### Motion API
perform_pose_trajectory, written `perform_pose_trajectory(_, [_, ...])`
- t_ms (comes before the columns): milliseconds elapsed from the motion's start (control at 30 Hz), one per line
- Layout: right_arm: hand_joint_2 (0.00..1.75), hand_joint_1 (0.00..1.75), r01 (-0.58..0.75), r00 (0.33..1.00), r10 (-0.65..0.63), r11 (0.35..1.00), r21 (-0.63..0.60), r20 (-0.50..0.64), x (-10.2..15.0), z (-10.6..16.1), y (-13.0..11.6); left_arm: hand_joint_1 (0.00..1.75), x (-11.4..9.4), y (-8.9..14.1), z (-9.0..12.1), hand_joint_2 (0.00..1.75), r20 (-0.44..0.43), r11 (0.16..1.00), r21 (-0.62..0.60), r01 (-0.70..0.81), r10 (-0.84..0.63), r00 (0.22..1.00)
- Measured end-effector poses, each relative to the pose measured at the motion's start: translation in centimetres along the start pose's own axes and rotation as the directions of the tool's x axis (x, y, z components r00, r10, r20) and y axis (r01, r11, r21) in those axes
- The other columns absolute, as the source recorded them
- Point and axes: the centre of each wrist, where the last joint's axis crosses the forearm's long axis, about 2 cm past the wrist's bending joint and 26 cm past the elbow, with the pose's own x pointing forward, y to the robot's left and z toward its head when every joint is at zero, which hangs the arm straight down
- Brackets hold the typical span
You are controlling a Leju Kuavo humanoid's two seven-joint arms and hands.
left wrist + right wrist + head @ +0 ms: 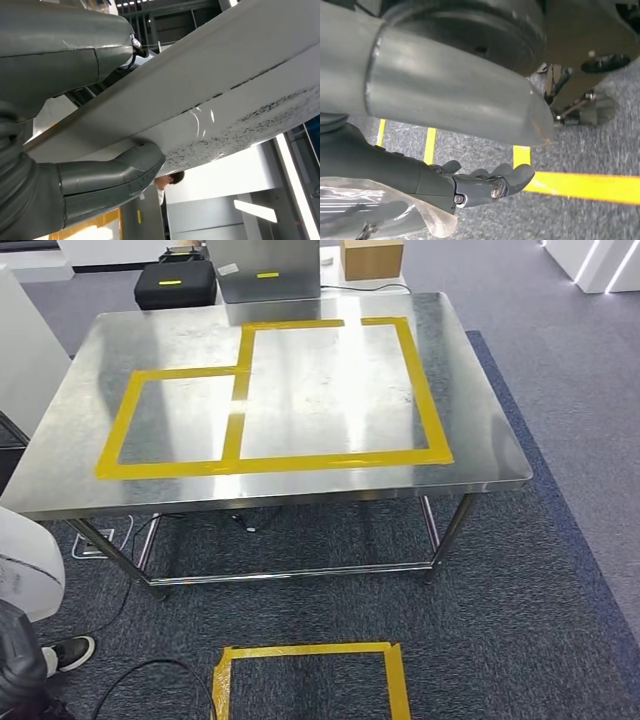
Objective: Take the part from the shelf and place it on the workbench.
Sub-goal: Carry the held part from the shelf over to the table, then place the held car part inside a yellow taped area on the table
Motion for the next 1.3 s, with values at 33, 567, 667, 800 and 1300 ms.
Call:
perform_pose_trajectory(33, [0.0,0.0,0.0,1.0,0.0,1.0,0.0,-0.002,-0.07,0.01,0.0,1.75,0.0,0.0,0.01,1.75,-0.001,1.0,0.001,-0.001,0.001,1.0])
perform_pose_trajectory(567, [0.0,0.0,0.003,1.0,-0.003,1.0,0.003,0.003,0.21,-0.05,-0.06,1.75,0.12,-0.05,-0.08,1.75,-0.002,1.0,0.008,-0.016,0.016,1.0])
perform_pose_trajectory(667, [0.0,0.0,0.002,1.0,-0.002,1.0,0.003,-0.003,0.02,-0.01,-0.04,1.75,0.12,-0.06,-0.09,1.75,-0.003,1.0,0.009,-0.018,0.018,1.0])
perform_pose_trajectory(800, [0.0,0.0,0.003,1.0,-0.003,1.0,0.004,-0.007,0.01,-0.02,-0.06,1.75,0.08,-0.14,-0.23,1.75,-0.001,1.0,0.014,-0.025,0.025,1.0])
perform_pose_trajectory(1300, [0.0,0.0,0.001,1.0,-0.001,1.0,0.004,-0.015,0.07,-0.04,-0.09,1.75,0.01,-0.21,-0.47,1.75,0.005,0.999,0.017,-0.03,0.03,1.0])
